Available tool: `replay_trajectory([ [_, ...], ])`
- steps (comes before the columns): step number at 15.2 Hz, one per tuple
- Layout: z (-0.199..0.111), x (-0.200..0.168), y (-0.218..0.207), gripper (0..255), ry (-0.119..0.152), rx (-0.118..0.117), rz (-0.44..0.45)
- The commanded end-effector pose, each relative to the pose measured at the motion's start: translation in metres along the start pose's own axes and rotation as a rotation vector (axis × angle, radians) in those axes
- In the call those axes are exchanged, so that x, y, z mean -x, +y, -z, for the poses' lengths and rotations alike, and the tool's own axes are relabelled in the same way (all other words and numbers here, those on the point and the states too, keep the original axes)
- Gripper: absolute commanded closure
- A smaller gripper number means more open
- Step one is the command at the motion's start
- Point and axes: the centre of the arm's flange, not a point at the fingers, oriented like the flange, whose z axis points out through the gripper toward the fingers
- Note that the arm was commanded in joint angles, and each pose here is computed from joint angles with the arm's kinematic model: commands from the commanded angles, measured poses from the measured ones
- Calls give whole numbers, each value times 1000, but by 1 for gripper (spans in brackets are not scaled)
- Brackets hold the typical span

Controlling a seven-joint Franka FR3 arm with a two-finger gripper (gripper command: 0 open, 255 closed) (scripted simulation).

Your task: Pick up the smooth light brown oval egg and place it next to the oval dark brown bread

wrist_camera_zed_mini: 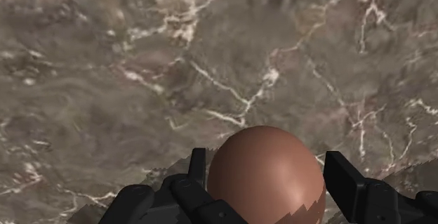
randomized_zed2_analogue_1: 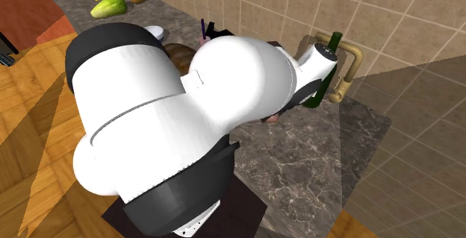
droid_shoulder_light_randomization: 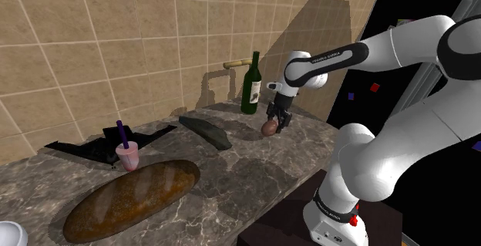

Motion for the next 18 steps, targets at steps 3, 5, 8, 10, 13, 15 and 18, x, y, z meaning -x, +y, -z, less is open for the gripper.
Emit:
replay_trajectory([
  [3,20,-5,-4,255,0,0,0],
  [5,30,-8,-5,255,0,0,0],
  [8,45,-12,-8,255,0,0,0],
  [10,55,-15,-10,255,0,0,0],
  [13,71,-19,-12,255,0,0,0],
  [15,81,-21,-14,255,0,0,0],
  [18,96,-25,-16,255,0,0,0],
])
